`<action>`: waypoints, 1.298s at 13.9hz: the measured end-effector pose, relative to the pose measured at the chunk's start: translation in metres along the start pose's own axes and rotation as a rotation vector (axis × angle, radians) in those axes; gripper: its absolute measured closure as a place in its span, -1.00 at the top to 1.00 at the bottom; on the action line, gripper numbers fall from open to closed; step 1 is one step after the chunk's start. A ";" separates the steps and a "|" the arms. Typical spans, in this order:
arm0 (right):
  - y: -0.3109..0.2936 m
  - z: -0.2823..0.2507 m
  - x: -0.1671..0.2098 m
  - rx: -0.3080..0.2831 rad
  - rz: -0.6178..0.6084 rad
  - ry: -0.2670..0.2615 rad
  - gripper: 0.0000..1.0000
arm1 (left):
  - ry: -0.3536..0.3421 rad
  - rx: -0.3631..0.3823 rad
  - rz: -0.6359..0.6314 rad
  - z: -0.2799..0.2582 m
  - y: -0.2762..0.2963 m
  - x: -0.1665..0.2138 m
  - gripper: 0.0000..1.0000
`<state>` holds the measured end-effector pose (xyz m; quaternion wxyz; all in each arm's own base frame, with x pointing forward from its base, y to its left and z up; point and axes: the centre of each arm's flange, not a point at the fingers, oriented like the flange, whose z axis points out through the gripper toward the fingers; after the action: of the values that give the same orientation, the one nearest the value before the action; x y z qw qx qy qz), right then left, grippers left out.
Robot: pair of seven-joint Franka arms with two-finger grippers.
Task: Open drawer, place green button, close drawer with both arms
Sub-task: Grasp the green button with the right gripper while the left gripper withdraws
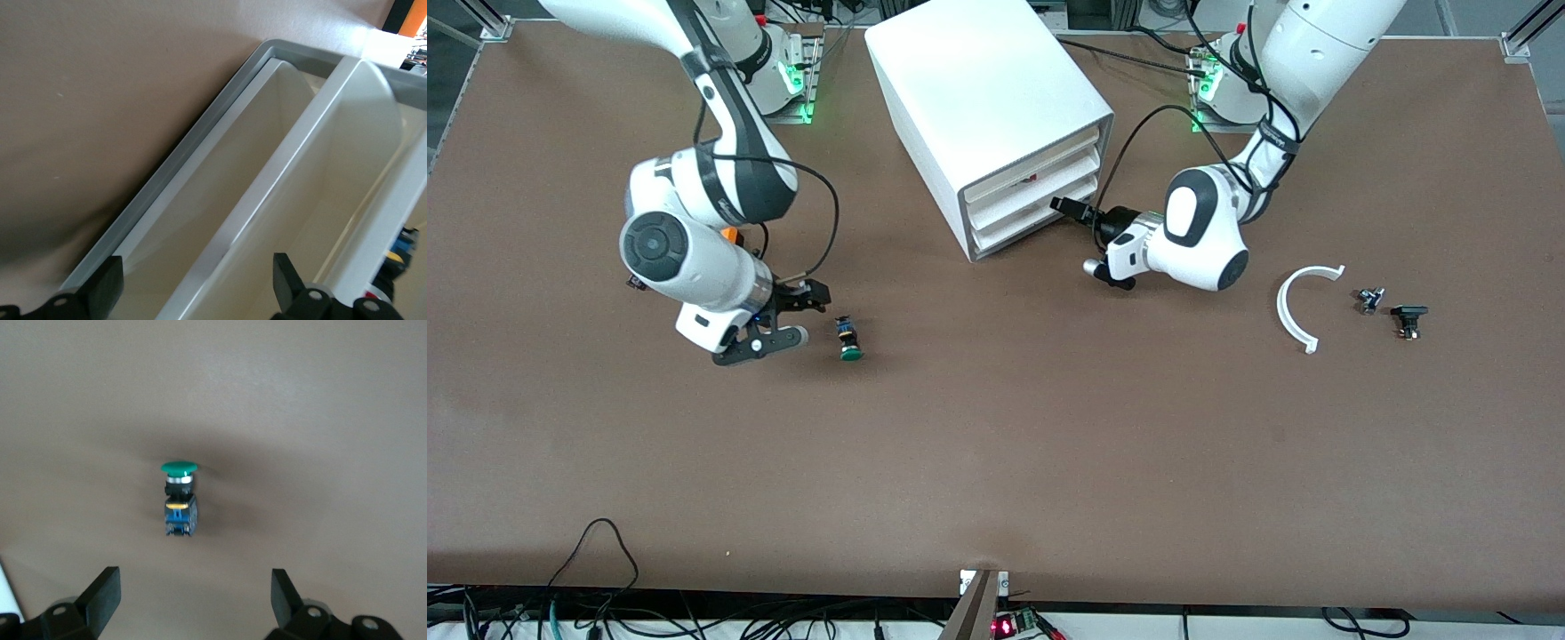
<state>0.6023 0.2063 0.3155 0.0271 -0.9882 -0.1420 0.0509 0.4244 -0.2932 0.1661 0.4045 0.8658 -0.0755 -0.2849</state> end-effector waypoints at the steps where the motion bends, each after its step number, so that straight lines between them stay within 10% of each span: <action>1: -0.004 0.011 0.002 0.000 -0.007 -0.002 1.00 | -0.002 -0.006 -0.005 0.006 0.001 -0.002 0.95; 8: -0.019 0.091 0.017 -0.001 -0.030 0.029 1.00 | 0.026 0.001 0.003 0.009 0.001 -0.003 -0.34; 18: -0.031 0.152 -0.008 -0.009 -0.052 0.051 1.00 | 0.267 0.019 0.015 -0.099 -0.031 0.023 -0.44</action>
<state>0.5694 0.2398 0.1674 0.0273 -0.9853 -0.1671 0.0243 0.4951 -0.2155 0.1838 0.4050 0.8991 -0.0303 -0.1632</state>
